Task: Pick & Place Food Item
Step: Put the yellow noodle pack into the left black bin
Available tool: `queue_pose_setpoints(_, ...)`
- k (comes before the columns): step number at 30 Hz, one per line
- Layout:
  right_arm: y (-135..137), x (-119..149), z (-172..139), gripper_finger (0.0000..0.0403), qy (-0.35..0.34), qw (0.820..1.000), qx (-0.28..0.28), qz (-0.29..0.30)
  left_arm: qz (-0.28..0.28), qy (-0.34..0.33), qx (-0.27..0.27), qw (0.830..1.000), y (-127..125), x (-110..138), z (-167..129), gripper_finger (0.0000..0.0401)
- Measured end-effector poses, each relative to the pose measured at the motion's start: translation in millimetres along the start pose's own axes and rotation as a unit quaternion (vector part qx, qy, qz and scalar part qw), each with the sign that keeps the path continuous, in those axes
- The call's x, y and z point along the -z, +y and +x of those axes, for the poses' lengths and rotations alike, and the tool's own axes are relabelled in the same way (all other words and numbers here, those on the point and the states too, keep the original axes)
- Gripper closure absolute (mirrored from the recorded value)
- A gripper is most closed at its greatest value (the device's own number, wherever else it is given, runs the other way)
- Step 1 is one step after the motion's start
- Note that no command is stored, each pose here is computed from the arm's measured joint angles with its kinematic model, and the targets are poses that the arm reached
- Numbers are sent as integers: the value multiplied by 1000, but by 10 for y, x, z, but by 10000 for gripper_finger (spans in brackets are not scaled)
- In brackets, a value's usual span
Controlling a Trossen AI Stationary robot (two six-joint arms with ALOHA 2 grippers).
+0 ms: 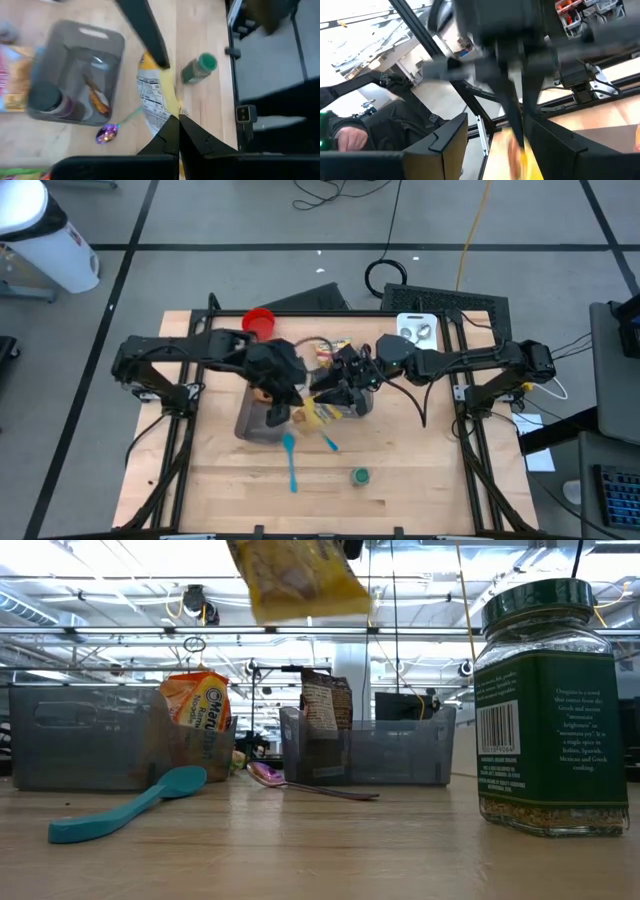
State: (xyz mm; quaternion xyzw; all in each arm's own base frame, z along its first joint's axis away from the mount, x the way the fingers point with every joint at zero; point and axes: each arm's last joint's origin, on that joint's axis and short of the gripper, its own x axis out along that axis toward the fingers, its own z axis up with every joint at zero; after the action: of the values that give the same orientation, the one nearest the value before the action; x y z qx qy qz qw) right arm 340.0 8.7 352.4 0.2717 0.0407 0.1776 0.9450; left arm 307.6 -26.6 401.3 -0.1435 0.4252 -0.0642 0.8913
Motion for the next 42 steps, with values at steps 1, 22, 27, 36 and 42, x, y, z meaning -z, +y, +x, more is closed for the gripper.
queue_pose_setpoints(1, 5, 1, -12, 210, 3, 1000, 2, 1, -4, -17, -6, 1000, 1, 18, -84, 401)
queue_pose_setpoints(22, 3, -35, -63, 211, 2, 1000, 11, -1, -127, -39, -12, 991, 222, 1172, -711, 401)
queue_pose_setpoints(27, -11, -37, -67, 211, 2, 1000, 17, -4, -128, 15, 4, 992, 249, 1211, -645, 401)
queue_pose_setpoints(36, 57, 96, 31, 211, 25, 998, 11, -64, -96, -5, 99, 990, 178, 910, -444, 401)
queue_pose_setpoints(42, -9, 154, 96, 211, 31, 998, 15, -58, -58, -13, 132, 989, 109, 618, -372, 401)
